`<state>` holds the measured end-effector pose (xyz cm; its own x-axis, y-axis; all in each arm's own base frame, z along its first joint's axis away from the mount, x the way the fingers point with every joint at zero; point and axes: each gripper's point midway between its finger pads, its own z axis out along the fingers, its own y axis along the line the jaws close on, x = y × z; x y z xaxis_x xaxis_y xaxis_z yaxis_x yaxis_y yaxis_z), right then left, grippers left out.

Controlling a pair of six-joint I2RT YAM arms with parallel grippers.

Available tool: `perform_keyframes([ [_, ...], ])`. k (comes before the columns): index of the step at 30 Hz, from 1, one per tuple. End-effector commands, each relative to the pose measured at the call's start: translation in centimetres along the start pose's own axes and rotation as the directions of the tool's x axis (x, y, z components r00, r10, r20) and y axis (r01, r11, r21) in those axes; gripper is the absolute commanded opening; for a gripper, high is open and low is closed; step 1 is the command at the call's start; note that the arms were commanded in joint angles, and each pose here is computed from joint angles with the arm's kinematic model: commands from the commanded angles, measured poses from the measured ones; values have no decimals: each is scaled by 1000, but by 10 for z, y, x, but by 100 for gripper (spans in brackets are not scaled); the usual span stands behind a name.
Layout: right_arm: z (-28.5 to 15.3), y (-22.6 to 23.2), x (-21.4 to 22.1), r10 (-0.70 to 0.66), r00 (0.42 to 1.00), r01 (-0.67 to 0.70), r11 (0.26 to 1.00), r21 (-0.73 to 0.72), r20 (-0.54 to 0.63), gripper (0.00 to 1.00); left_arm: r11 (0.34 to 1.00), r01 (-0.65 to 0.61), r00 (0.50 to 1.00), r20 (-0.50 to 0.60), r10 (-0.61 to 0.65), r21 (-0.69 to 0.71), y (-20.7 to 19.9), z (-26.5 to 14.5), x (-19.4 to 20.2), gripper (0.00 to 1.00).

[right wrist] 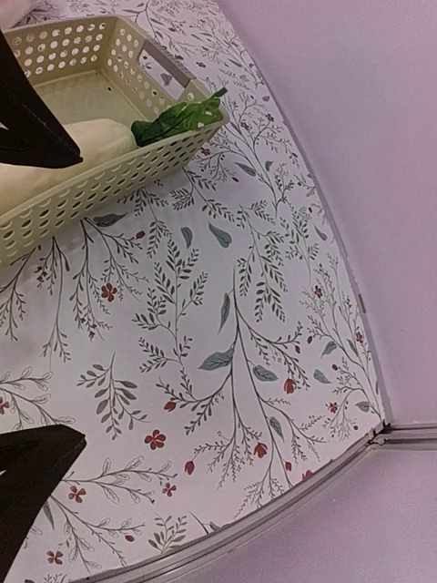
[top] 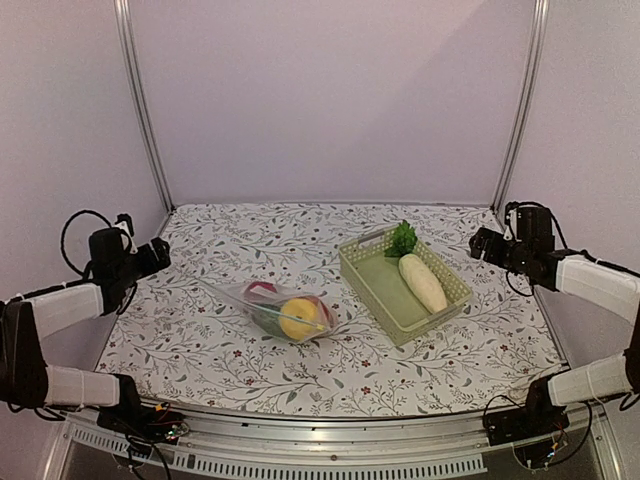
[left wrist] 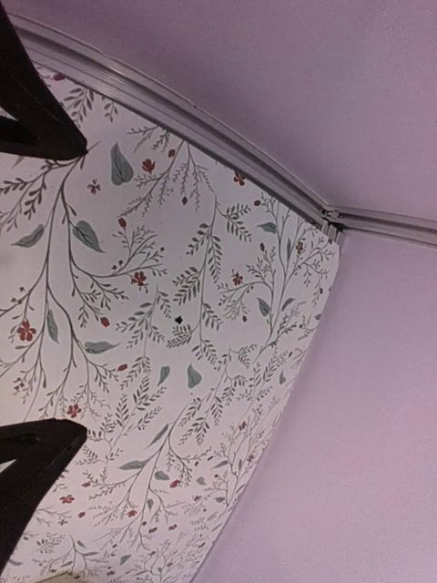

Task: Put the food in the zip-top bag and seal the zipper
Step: Reset both arms

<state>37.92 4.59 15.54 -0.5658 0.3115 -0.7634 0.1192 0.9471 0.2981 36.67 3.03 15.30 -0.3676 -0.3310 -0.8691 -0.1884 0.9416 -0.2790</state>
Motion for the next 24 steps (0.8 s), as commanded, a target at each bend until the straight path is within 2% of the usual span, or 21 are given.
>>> perform_keyframes([
  [1, -21, -11, -43, -65, 950, 51, 997, 53, 305, 99, 993, -56, 981, 179, 75, -107, 20, -8, -22, 100],
  [6, -24, -33, -31, -130, 918, 83, 987, 139, 375, 99, 992, -86, 981, 164, 100, -89, 22, 0, -3, 100],
  [10, -28, -34, -31, -136, 906, 88, 987, 137, 401, 99, 995, -77, 983, 161, 86, -62, 20, 8, 4, 100],
  [24, -31, -34, -30, -148, 902, 100, 986, 137, 406, 99, 996, -66, 984, 163, 77, -66, 21, 7, 5, 100],
])
